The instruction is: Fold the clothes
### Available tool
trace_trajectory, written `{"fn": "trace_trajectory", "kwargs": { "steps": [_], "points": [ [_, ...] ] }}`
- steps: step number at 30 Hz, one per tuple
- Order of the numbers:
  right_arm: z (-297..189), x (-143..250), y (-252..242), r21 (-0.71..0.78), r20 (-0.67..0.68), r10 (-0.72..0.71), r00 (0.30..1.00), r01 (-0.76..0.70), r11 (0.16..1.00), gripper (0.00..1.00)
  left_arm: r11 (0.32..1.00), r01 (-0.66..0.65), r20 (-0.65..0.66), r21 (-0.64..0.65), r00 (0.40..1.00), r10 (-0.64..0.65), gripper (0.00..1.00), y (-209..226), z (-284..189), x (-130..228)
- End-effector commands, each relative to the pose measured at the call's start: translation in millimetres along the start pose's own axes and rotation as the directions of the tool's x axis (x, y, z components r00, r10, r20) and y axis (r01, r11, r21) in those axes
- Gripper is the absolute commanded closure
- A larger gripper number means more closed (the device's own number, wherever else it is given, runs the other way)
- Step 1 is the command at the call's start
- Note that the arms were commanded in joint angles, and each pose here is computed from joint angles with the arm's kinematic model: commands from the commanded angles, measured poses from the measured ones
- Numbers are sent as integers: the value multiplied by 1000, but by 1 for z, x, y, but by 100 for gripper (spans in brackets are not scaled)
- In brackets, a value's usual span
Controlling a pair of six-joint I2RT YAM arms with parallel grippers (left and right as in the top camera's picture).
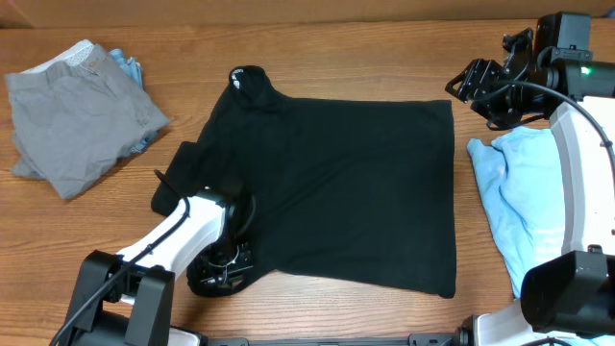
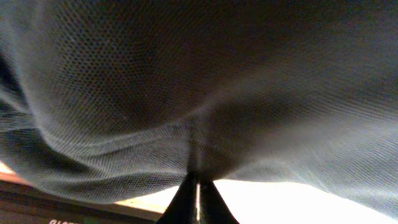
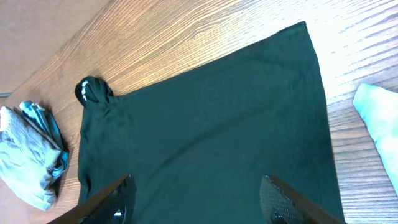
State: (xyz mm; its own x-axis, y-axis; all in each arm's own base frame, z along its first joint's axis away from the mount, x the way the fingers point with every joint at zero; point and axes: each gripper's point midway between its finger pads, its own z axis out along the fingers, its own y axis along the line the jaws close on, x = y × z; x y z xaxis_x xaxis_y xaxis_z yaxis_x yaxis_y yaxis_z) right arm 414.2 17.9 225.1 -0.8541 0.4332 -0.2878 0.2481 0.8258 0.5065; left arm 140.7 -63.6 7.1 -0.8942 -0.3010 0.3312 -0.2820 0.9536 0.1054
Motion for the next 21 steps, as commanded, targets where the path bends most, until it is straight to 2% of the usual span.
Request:
{"fn": "trace_trajectory", "kwargs": {
  "steps": [1, 2, 5, 6, 8, 12, 14, 15, 19, 20, 21],
  "points": [
    [-5, -3, 2, 1, 18, -15, 1000, 15, 1000, 33, 999, -45, 14, 21, 999, 45, 66, -8, -9, -5],
    [-5, -3, 2, 1, 18, -15, 1000, 15, 1000, 33, 999, -43, 7, 11, 999, 42, 50, -6, -8, -3],
    [-5, -2, 2, 4, 17, -15, 1000, 14, 1000, 33, 999, -39, 2, 1, 999, 39, 33, -2, -1, -1],
    [-5, -2, 2, 5, 16, -14, 1000, 14, 1000, 33, 999, -33, 6, 2, 999, 33, 23, -2, 3, -2],
    [-5, -2, 2, 5, 16, -14, 1000, 14, 1000, 32, 1000, -17, -5, 18, 1000, 17, 21, -3, 11, 1],
    [-5, -2, 1, 5, 16, -14, 1000, 14, 1000, 32, 1000, 15, -55, 21, 998, -14, 32, 3, 26, 12],
    [-5, -2, 1, 5, 17, -15, 1000, 14, 1000, 32, 999, 22, -65, 25, 998, -20, 42, 4, 29, 14],
    [-5, -3, 2, 5, 18, -15, 1000, 15, 1000, 32, 999, 22, -65, 26, 998, -21, 49, 4, 29, 13],
    [-5, -3, 2, 4, 20, -16, 1000, 16, 1000, 32, 999, 21, -63, 27, 998, -20, 89, 3, 28, 13],
    [-5, -3, 1, 8, 20, -15, 1000, 15, 1000, 32, 999, 21, -62, 29, 998, -19, 96, 3, 27, 12],
    [-5, -3, 0, 12, 22, -15, 1000, 15, 1000, 32, 999, 21, -64, 35, 998, -19, 96, 2, 26, 12]
  ]
}}
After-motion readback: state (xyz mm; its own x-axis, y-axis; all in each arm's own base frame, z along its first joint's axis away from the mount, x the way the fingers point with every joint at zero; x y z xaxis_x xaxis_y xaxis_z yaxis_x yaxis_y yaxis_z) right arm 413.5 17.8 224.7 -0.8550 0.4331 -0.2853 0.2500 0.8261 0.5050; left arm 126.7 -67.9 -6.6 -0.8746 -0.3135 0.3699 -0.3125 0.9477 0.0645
